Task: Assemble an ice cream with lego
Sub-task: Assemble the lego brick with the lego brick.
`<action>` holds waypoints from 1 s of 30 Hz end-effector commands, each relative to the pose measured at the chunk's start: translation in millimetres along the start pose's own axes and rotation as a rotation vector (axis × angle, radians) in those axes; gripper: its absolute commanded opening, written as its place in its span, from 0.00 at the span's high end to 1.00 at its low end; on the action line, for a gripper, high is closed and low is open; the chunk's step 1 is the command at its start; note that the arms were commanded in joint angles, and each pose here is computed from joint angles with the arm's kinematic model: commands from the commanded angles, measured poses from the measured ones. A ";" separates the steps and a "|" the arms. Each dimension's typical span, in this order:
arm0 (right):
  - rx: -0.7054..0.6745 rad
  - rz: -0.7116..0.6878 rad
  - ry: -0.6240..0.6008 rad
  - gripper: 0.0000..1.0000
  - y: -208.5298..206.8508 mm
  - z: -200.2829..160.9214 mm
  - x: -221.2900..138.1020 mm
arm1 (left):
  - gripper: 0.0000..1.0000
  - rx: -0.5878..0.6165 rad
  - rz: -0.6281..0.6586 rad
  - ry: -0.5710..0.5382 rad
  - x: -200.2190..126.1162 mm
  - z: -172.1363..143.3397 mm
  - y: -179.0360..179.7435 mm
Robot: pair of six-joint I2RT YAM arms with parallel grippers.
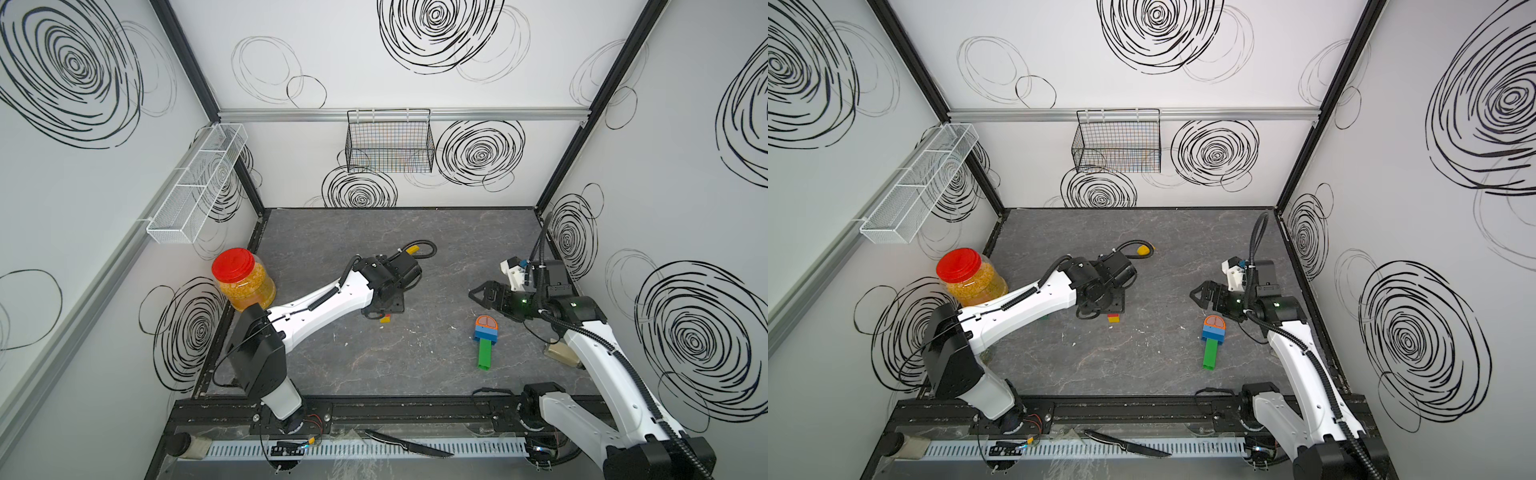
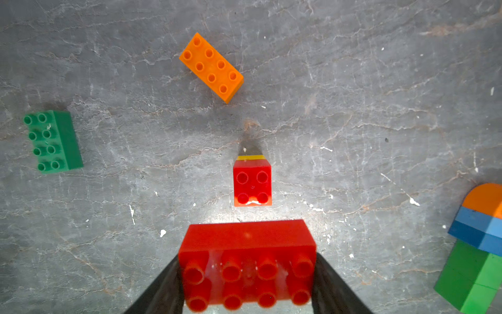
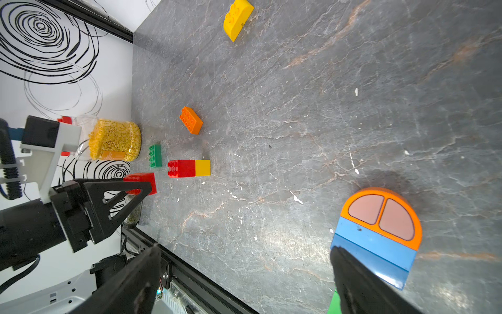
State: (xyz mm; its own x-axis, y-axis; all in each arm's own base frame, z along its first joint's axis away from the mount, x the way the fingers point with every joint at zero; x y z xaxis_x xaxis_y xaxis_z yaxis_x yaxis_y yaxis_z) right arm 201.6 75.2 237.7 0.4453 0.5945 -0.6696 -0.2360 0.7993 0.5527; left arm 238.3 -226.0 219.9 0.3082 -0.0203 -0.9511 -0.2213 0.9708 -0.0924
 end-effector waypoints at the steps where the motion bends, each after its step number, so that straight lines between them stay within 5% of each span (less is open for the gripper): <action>1: -0.011 0.015 -0.032 0.00 5.4 9.1 -5.0 | 0.63 0.016 -0.014 0.035 0.6 6.4 -4.1; 30: 0.006 0.014 -0.012 0.00 -1.7 9.1 5.9 | 0.66 -0.018 -0.024 0.141 38.7 20.2 -2.8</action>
State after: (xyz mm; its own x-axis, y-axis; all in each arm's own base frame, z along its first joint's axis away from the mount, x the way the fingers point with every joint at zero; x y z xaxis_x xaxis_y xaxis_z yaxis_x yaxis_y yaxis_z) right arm 209.7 76.5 234.2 0.4415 0.5969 -0.6699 -0.2297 0.7969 0.5587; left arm 267.4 -224.5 195.0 0.1958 -0.0821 -0.9772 -0.2355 0.9634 -0.1281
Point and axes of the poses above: each gripper's point midway between its finger pads, its own x axis out along the fingers, its own y axis along the line the jaws close on, z = x × y, the point moved 8 cm from there along -x, back along the fingers, and after that the axes turned 9 degrees about -x, right-handed, at the moved point
